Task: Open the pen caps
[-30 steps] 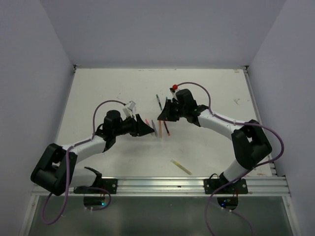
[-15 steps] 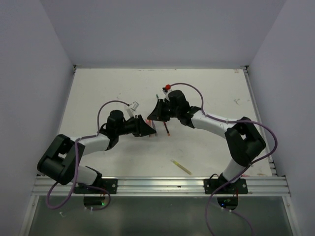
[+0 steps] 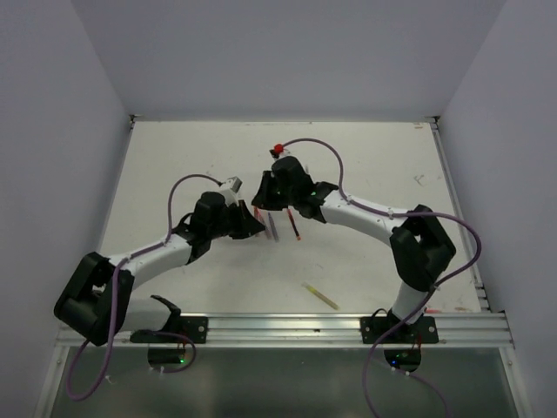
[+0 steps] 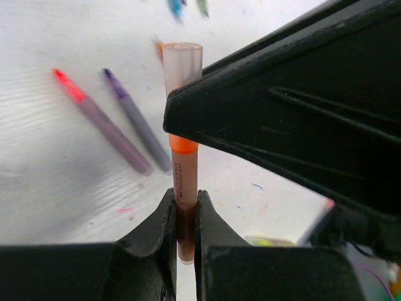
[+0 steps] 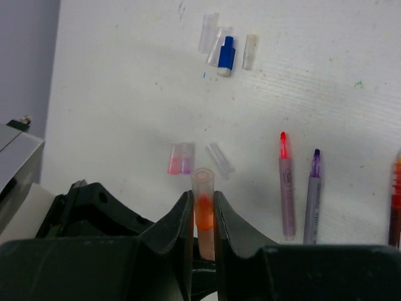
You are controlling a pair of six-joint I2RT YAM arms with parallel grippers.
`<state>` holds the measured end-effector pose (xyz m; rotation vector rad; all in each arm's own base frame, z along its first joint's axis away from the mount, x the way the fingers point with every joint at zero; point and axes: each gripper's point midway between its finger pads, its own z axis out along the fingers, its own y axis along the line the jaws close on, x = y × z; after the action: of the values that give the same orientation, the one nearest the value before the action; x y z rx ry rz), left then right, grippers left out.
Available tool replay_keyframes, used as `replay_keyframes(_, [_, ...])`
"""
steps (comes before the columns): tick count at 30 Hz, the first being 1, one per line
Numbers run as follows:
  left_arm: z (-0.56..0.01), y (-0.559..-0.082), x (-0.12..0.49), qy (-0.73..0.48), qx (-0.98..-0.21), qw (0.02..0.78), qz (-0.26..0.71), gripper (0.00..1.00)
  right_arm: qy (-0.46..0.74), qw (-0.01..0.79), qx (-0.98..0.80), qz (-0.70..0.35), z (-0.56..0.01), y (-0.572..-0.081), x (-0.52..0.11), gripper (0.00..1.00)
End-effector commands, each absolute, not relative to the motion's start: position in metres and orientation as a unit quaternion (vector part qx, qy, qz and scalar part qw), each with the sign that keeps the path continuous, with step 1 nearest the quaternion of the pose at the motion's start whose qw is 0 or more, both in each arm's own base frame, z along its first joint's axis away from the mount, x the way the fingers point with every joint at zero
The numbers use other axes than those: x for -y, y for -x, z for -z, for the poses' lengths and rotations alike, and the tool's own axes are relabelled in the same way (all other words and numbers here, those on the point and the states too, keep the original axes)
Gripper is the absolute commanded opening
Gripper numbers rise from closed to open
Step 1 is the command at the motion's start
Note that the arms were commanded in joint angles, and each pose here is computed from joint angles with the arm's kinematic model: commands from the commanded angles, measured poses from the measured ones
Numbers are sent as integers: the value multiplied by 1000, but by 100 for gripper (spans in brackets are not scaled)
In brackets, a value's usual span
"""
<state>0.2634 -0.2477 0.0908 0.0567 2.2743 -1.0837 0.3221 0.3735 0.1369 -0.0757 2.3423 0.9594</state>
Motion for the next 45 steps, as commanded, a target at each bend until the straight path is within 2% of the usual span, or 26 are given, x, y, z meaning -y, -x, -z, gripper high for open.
replay_keyframes(1, [-105, -286, 218, 8, -872, 394, 290, 0, 34, 377, -905, -193, -136, -341, -358, 0])
replay_keyframes(4, [-110, -278, 218, -2, -867, 407, 288, 0, 45, 403, -903, -143, -135, -342, -364, 0])
replay_keyframes(8, [-120, -269, 228, -46, -846, 420, 324, 0, 71, 386, -900, -189, -134, -339, -384, 0])
replay_keyframes(10, [-119, -258, 227, -61, -836, 417, 351, 0, 91, 389, -883, -248, -145, -338, -398, 0])
replay_keyframes(12, [-124, -254, 226, -68, -821, 427, 373, 0, 104, 327, -865, -365, -153, -328, -417, 0])
replay_keyframes(13, [-124, -247, 226, -73, -813, 425, 392, 0, 87, 334, -840, -418, -160, -344, -415, 0])
replay_keyframes(14, [-125, -244, 225, -76, -807, 427, 401, 0, 109, 296, -815, -486, -169, -329, -424, 0])
replay_keyframes(17, [-136, -238, 221, -79, -784, 443, 427, 0, 104, 284, -757, -579, -193, -331, -430, 0])
replay_keyframes(21, [-140, -248, 208, -63, -798, 459, 385, 0, 96, 282, -774, -558, -182, -339, -427, 0])
replay_keyframes(24, [-132, -255, 188, -22, -830, 452, 325, 0, 79, 294, -823, -479, -149, -357, -417, 0])
replay_keyframes(28, [-122, -267, 136, 72, -863, 462, 193, 0, 110, 241, -890, -370, -101, -353, -413, 0])
replay_keyframes(31, [-130, -271, 115, 107, -864, 471, 142, 0, 131, 221, -898, -356, -79, -343, -417, 0])
replay_keyframes(45, [-143, -268, 113, 107, -857, 482, 146, 0, 146, 184, -917, -322, -28, -338, -422, 0])
